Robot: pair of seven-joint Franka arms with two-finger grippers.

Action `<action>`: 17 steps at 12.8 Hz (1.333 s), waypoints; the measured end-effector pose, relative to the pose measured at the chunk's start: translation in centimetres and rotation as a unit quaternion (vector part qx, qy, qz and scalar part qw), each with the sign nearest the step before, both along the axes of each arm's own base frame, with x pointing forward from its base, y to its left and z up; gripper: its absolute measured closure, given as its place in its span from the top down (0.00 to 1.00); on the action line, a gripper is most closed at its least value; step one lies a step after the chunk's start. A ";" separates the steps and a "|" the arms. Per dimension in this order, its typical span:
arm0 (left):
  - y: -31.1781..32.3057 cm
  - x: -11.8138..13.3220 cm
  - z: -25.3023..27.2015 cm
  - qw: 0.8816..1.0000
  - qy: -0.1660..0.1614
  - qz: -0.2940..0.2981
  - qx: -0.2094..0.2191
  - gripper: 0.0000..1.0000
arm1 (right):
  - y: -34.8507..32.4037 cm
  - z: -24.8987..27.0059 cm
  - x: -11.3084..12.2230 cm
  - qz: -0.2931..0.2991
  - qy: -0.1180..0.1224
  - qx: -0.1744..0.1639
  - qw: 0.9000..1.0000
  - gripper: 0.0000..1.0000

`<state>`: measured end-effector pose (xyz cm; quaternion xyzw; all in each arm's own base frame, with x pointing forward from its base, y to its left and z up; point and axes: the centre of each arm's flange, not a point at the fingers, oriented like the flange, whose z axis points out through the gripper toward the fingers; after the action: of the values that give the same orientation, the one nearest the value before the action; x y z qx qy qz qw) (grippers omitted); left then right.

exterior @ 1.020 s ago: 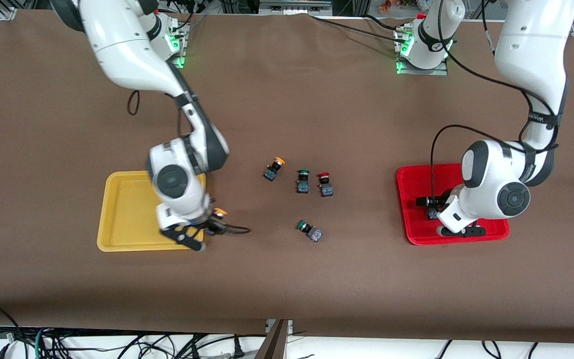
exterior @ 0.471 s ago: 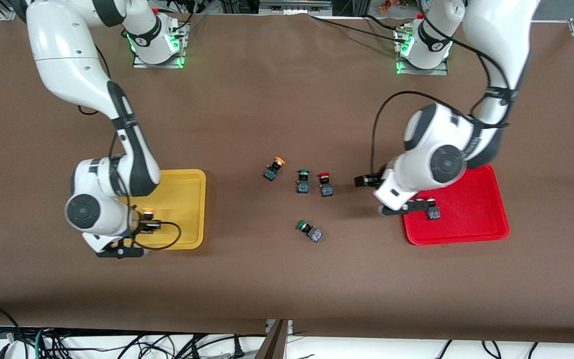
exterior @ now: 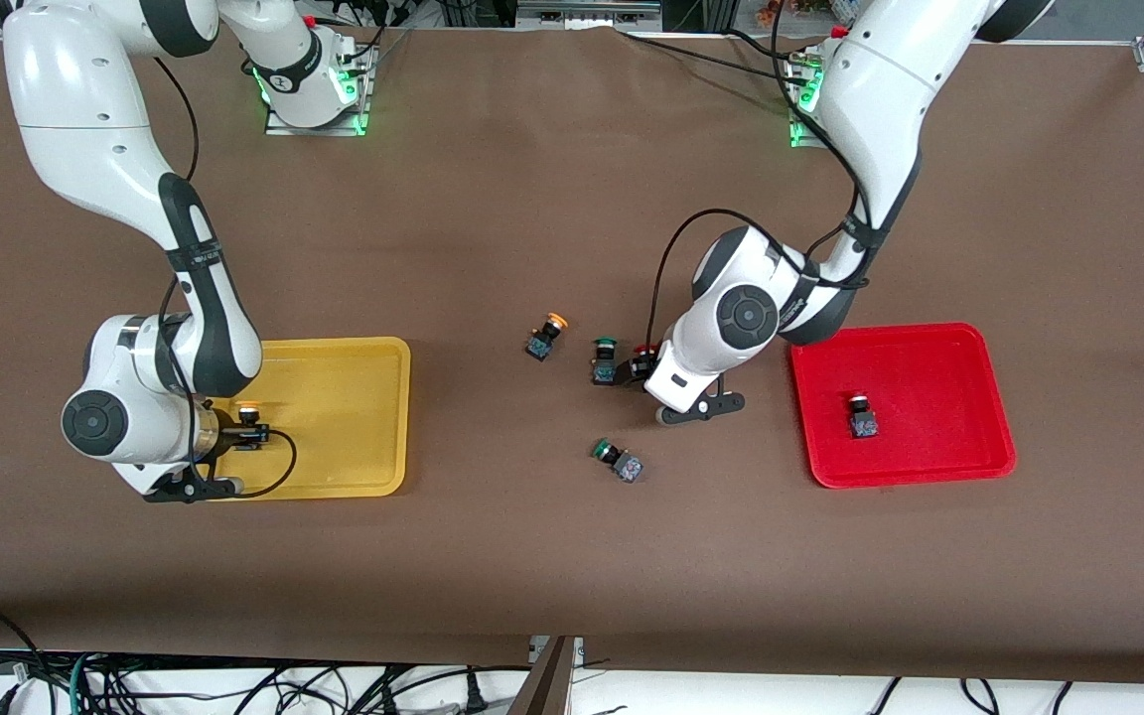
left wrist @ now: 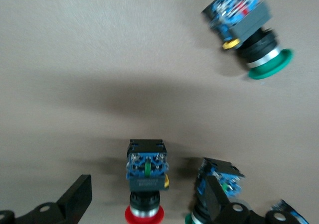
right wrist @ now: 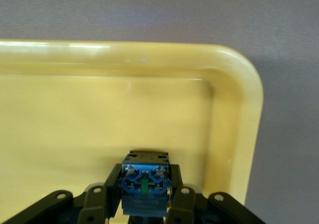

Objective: Place red and yellow buttons in trays
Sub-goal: 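Place the yellow button with the right gripper while the left gripper grasps red, then place the red button with the left gripper while the right gripper grasps yellow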

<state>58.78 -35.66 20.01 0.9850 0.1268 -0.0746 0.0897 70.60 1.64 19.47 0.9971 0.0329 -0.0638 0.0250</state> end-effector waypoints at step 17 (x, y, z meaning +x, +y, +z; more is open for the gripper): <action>14.6 3.0 13.8 0.985 0.128 -0.104 0.059 0.41 | 41.1 2.7 -13.4 -0.252 -0.027 0.025 0.967 1.00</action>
<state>61.78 -21.02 33.82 0.9787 0.0384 -0.2014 0.0064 57.16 42.78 22.13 0.9749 -0.2182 -0.0400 -0.0163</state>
